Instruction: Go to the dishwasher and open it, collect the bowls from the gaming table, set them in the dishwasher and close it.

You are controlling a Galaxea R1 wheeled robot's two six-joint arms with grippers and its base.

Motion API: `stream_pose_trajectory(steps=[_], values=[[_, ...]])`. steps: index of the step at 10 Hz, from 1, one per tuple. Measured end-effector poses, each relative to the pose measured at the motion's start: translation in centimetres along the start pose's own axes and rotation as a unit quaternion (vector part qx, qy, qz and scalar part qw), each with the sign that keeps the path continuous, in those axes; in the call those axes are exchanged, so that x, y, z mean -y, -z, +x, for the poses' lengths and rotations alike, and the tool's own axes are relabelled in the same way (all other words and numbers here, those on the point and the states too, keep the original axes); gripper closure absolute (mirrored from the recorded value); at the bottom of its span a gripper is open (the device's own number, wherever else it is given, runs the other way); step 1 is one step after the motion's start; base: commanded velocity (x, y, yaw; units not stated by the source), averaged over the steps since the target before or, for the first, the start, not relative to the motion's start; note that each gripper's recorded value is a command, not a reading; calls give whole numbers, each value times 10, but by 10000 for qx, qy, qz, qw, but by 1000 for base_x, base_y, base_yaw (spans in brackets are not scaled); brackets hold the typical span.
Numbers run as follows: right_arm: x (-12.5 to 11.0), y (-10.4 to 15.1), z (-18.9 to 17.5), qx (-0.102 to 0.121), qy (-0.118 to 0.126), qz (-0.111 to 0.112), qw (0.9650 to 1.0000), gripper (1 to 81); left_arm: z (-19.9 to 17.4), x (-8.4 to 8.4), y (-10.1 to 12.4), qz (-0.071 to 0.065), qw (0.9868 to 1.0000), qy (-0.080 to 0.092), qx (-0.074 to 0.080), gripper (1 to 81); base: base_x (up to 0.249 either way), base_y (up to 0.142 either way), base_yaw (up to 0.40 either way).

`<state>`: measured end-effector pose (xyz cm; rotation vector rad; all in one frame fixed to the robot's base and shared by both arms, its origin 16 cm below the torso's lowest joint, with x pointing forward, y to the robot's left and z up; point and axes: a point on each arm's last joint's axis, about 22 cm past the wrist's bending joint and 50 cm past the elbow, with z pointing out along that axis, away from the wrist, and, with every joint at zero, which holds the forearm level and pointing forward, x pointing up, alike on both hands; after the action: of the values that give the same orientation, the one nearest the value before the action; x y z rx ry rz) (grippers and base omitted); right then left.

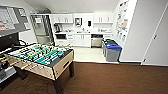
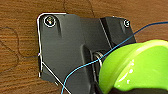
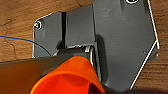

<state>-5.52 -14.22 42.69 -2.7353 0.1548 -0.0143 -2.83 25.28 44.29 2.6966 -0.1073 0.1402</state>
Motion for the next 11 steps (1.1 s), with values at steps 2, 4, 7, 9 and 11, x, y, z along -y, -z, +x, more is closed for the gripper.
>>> stream_pose_trajectory(steps=[2, 4, 7, 9, 11], values=[[5, -1, 0, 0, -3, 32, 10000, 811, -2, 2, 1, 23, 10000, 0, 18, 811, 125, -32, 0], [2, -1, 3, -18, 6, 14, 10000, 811, 1, 1, 0, 7, 10000, -5, 1, 811, 125, 0, 0], [4, -1, 0, -1, -2, 22, 10000, 811, -3, 3, 1, 25, 10000, -4, 19, 811, 124, 0, 0], [6, -2, 2, -13, 4, 37, 10000, 811, 2, 2, 1, 16, 10000, -13, -6, 811, 124, 0, 0], [6, -2, 1, -9, 3, 36, 10000, 811, -1, 3, 1, 23, 10000, -7, 10, 811, 128, 0, 0]])
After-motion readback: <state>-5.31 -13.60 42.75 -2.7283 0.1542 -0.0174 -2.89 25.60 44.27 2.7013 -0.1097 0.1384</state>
